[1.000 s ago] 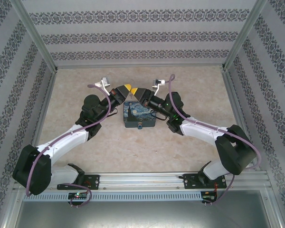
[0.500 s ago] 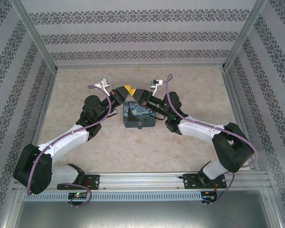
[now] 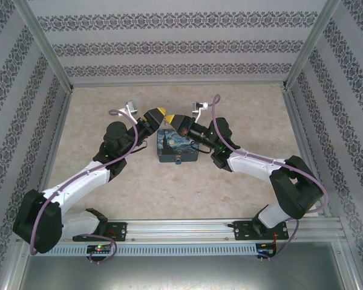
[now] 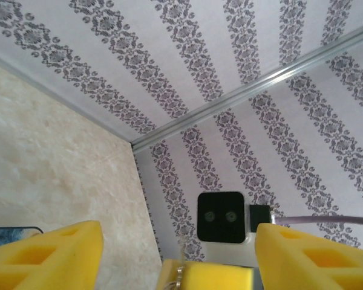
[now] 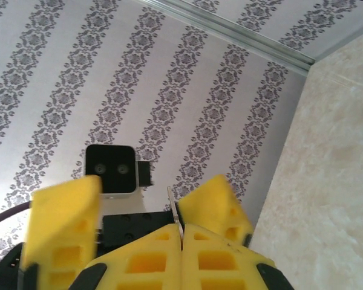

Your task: Unlock the padlock with the key

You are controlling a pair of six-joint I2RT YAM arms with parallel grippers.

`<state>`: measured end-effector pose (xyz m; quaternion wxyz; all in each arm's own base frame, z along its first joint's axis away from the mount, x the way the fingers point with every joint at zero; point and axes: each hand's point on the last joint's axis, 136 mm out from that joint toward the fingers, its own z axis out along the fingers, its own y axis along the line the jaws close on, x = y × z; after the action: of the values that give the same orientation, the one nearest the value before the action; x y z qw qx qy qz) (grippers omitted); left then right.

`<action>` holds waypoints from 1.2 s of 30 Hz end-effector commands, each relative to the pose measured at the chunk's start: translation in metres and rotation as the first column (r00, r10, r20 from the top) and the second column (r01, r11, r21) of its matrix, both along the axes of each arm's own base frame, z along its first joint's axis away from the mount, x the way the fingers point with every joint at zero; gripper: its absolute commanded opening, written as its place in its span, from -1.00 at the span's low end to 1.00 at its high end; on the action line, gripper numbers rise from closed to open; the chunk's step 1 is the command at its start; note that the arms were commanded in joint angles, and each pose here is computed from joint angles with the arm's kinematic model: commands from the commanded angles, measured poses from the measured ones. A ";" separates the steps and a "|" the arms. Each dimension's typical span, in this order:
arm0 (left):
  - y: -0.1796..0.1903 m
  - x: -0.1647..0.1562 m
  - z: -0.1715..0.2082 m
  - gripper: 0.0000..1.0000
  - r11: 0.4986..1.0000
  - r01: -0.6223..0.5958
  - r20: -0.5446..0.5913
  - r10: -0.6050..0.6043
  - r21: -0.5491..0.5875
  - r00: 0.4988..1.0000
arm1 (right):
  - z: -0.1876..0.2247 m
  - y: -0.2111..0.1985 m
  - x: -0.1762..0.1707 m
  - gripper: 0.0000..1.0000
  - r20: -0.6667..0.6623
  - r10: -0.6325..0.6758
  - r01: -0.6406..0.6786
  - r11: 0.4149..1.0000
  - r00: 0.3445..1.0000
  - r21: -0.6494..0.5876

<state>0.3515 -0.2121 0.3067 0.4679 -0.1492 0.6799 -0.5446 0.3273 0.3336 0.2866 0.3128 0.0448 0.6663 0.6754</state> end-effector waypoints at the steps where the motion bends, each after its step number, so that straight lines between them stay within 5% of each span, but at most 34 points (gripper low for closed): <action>1: 0.010 0.002 0.010 0.41 1.000 -0.022 -0.023 0.022 0.012 0.999 | 0.008 -0.009 -0.008 -1.00 0.035 0.011 -0.011 1.000 0.999 0.005; 16: -0.024 -0.001 -0.008 0.05 0.979 0.195 -0.105 -0.188 0.065 0.977 | -0.013 -0.017 -0.016 -1.00 -0.008 0.018 -0.018 1.000 1.000 -0.021; 29: -0.018 -0.006 -0.037 0.02 0.974 0.188 -0.160 -0.167 0.126 0.973 | -0.031 -0.027 -0.013 -1.00 -0.043 -0.016 0.013 0.998 0.999 -0.068; 36: -0.008 -0.036 -0.092 0.06 0.933 0.246 -0.245 -0.182 0.263 0.952 | -0.047 -0.057 0.017 -1.00 -0.078 -0.102 0.087 0.981 0.992 -0.171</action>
<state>0.3305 -0.2283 0.2407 0.3554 -0.0895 0.7831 -0.5024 0.3352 0.2871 0.2362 0.3024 0.0862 0.7215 0.6169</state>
